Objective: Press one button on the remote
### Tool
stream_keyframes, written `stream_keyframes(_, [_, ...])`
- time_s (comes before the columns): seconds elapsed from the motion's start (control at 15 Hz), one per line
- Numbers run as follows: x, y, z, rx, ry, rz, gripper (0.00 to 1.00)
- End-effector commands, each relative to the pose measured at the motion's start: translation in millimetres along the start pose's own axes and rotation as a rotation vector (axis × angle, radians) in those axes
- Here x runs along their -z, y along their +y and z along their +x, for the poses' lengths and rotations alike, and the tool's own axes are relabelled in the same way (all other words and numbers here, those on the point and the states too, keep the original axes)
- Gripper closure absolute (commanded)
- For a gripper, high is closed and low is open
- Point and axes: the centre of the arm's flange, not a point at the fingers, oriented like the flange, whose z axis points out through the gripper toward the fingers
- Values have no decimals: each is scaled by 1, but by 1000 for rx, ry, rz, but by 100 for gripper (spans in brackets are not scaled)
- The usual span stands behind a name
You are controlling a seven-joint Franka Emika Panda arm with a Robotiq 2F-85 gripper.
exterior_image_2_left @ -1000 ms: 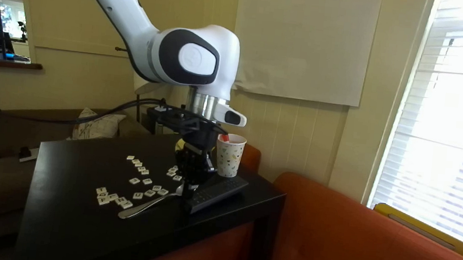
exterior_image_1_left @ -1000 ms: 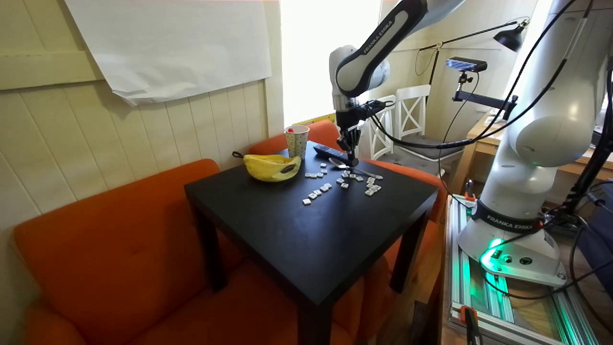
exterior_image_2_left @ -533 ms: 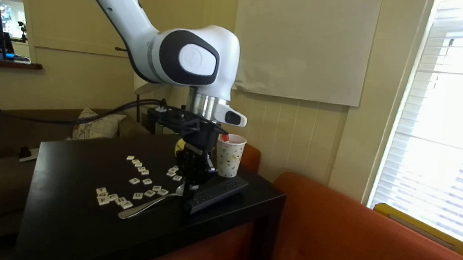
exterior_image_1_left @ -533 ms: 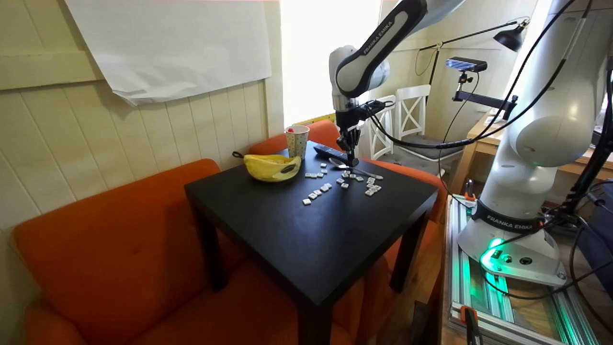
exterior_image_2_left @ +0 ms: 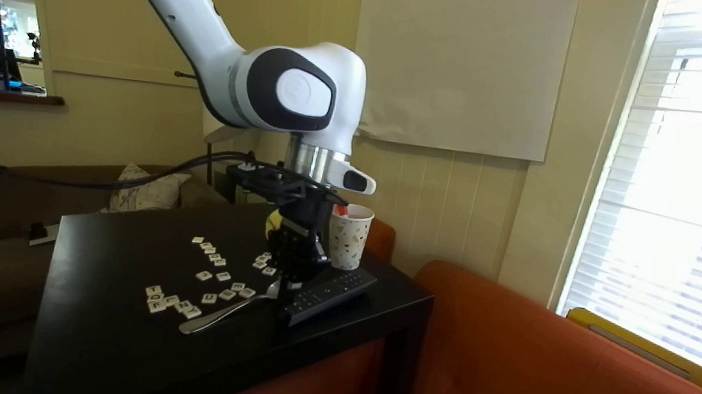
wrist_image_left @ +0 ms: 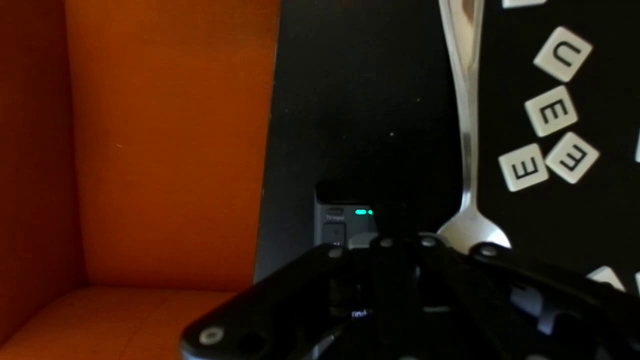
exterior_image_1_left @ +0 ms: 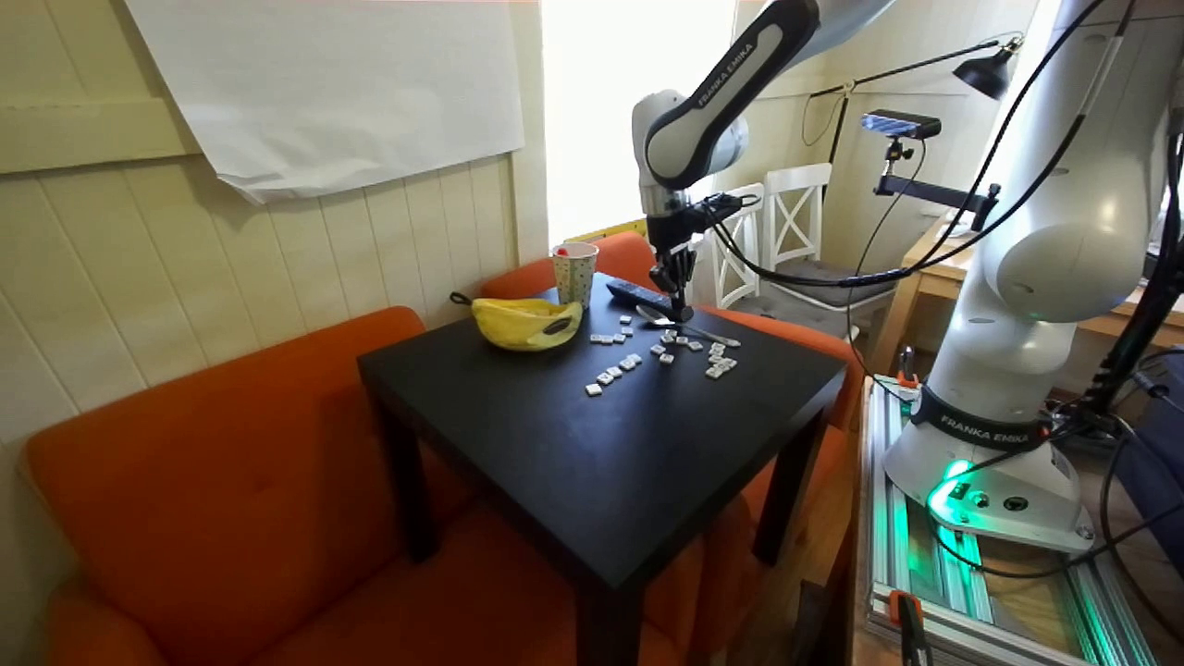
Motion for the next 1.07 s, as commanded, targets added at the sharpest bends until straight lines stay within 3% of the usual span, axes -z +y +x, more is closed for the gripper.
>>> stream_keyframes(0.0, [-28,-1,13,-5,-61,-7,100])
stream_keyframes(0.6, [33,6,-15,-16,18,80,100])
stream_keyframes(1.0, [44,12,-19,-26,7,64,100])
